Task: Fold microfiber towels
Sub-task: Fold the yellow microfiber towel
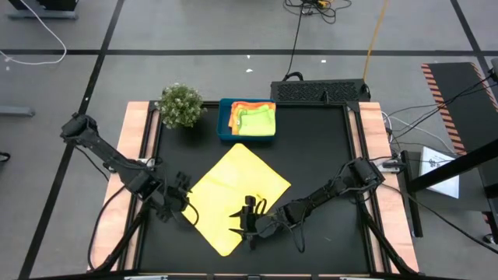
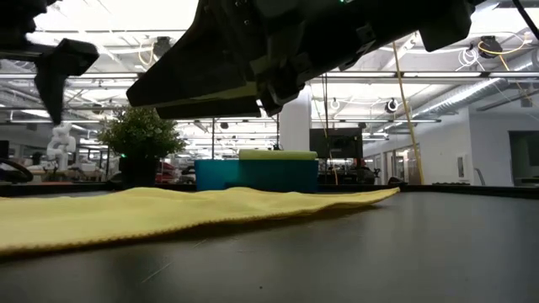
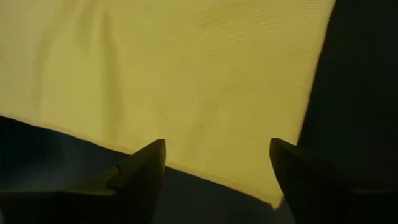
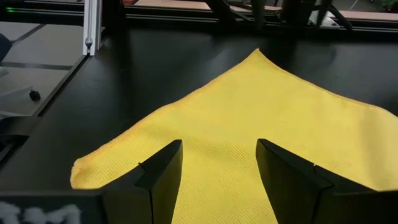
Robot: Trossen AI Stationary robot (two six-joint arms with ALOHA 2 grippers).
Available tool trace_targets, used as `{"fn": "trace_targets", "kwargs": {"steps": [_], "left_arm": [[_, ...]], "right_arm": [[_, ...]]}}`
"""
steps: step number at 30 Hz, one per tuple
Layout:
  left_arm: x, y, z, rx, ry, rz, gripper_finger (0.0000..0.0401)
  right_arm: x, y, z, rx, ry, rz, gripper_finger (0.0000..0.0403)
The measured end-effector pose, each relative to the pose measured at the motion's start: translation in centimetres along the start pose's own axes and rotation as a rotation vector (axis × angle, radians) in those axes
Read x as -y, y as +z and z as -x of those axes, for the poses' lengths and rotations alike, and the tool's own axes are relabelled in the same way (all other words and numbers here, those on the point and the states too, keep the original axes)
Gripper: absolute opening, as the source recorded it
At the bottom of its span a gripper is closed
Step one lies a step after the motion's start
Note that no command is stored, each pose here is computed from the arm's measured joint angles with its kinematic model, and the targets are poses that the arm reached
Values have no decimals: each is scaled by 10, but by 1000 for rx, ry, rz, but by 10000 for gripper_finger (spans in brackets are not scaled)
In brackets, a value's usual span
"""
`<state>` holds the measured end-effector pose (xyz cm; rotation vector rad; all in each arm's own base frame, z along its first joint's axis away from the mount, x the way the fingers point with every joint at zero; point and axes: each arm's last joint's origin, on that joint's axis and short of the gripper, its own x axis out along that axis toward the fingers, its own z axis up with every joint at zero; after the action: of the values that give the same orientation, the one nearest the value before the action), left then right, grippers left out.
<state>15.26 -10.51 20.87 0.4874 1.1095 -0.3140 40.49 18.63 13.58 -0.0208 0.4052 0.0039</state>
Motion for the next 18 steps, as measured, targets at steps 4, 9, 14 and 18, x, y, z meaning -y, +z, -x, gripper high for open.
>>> {"fn": "trace_targets", "kwargs": {"steps": [4, 9, 14, 18], "left_arm": [[12, -5, -9, -50, -18, 32, 272], [27, -8, -21, -109, -33, 31, 277], [40, -6, -34, -158, -35, 65, 288], [51, -6, -48, -206, -35, 42, 294]], "right_arm": [[0, 0, 0, 0, 0, 0, 199], [-1, 0, 0, 0, 3, -3, 199], [-2, 0, 1, 0, 5, -18, 199], [-2, 0, 1, 0, 5, -17, 199]]}}
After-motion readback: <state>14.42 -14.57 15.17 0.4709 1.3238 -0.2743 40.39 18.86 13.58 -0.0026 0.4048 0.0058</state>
